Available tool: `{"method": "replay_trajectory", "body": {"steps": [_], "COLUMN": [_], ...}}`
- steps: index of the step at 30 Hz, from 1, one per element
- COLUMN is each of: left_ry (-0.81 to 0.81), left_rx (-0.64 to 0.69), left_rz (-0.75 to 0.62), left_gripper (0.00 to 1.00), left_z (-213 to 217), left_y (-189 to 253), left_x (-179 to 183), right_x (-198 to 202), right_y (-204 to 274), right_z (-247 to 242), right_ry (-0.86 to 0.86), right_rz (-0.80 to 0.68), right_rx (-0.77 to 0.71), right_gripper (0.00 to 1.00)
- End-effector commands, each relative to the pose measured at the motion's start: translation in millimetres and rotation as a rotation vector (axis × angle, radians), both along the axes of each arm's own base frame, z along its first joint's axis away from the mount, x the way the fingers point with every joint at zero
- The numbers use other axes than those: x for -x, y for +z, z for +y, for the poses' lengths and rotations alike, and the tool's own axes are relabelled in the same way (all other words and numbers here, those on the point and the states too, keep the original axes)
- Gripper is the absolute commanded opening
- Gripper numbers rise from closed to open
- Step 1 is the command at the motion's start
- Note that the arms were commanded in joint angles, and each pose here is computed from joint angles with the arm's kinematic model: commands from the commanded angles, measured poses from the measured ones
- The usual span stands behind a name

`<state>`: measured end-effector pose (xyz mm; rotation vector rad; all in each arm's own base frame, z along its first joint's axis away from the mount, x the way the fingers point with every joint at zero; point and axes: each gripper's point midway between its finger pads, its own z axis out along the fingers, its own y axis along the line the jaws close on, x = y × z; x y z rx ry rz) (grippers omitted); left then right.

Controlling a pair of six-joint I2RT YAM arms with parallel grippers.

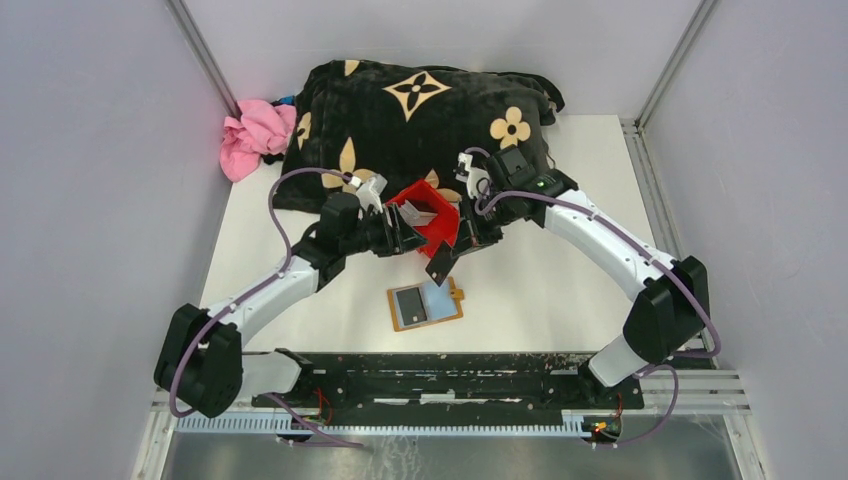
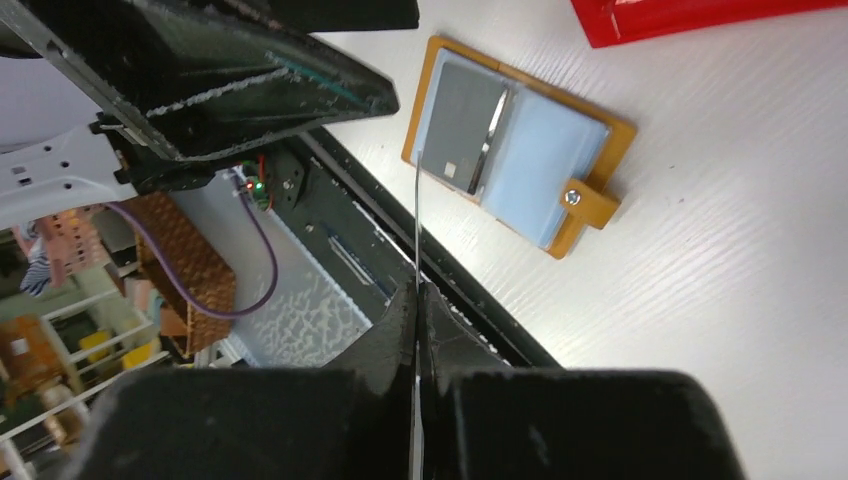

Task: Put the credit cards into the card holder
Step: Pick up the credit card from the storage box.

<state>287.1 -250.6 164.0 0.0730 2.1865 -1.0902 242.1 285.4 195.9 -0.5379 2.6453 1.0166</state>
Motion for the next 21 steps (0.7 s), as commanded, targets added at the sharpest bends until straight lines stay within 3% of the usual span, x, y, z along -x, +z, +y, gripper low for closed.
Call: {"method": "replay_trajectory", "body": {"steps": [1,10,21], "left_ry": [-0.217,-0.336,-0.359], "left_rx": [0.126,0.244,0.242], "left_rz": [-0.084,-0.031,0.031], "left_gripper": [0.56,0.57,0.56], "left_z": [-16.8,-24.8,-22.3], "left_y": [30.1,35.7,17.2], "left_x": [34.0,62.2,66.2], "right_x": [11.5,17.1,19.4], "right_y": [32.5,20.8,20.1], "right_z": [7.7,4.6,13.0], "right_ry": [0.028,0.022,0.032], "right_rz": [0.021,0.119,0.206], "right_rx": [-0.200,-0.277,-0.380], "right_gripper": [0.01,0.01,0.01]}}
